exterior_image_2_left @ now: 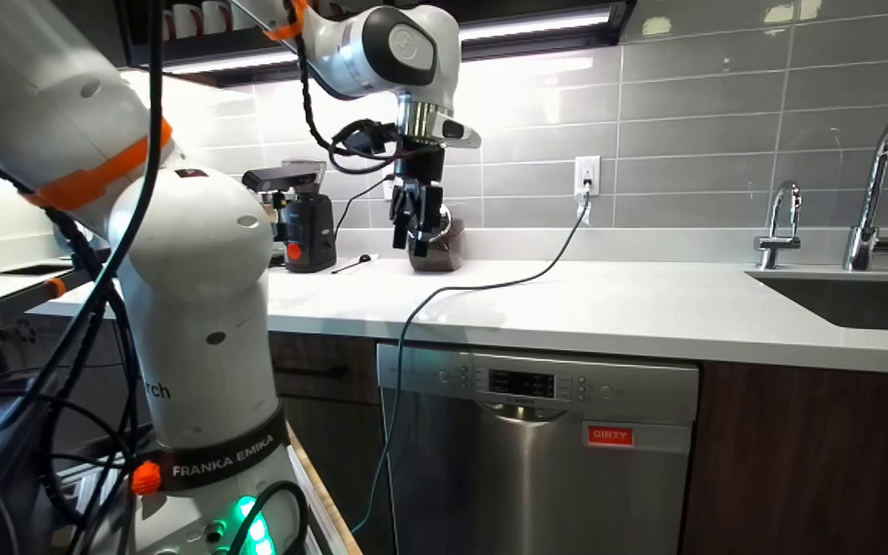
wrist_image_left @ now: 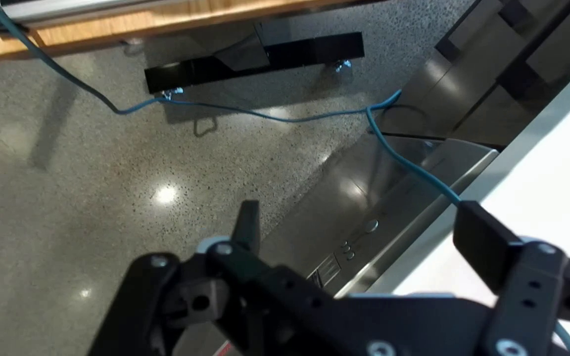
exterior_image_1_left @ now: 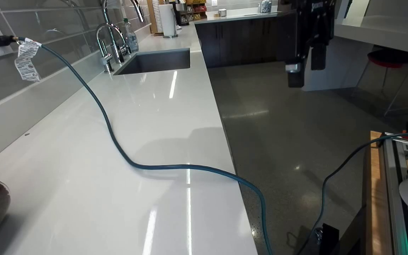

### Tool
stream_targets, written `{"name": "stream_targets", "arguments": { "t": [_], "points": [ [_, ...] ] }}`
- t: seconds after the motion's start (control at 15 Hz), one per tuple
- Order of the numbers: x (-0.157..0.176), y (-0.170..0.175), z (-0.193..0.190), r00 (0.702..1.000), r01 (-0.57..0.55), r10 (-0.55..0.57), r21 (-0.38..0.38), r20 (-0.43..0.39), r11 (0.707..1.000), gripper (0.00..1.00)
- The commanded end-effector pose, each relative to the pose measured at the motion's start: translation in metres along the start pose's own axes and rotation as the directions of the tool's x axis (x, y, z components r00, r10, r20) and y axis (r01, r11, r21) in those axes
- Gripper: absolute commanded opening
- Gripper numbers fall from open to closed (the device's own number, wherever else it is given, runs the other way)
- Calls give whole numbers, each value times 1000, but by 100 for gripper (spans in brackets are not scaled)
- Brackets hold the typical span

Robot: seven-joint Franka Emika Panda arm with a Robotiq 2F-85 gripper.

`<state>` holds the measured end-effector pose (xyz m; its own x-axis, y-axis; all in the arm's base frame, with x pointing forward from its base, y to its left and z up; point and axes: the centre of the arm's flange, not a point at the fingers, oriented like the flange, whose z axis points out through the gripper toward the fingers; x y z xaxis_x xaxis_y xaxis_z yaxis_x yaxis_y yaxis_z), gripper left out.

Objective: Press a button on the dishwasher.

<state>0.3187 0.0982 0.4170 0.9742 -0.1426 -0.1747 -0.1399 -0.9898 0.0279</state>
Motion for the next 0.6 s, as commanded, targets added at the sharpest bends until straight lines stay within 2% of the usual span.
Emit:
{"name": "stream_targets", "arguments": {
  "t": [0.0,0.33,0.4,0.53],
  "points": [
    [4,12,33,982,167,-164,16,-98,986,100],
    [12,11,63,906,405,-397,33,-145,914,100],
    [17,8,33,935,329,-323,19,-145,944,100],
    [21,5,38,919,373,-366,21,-144,928,100]
  ]
}}
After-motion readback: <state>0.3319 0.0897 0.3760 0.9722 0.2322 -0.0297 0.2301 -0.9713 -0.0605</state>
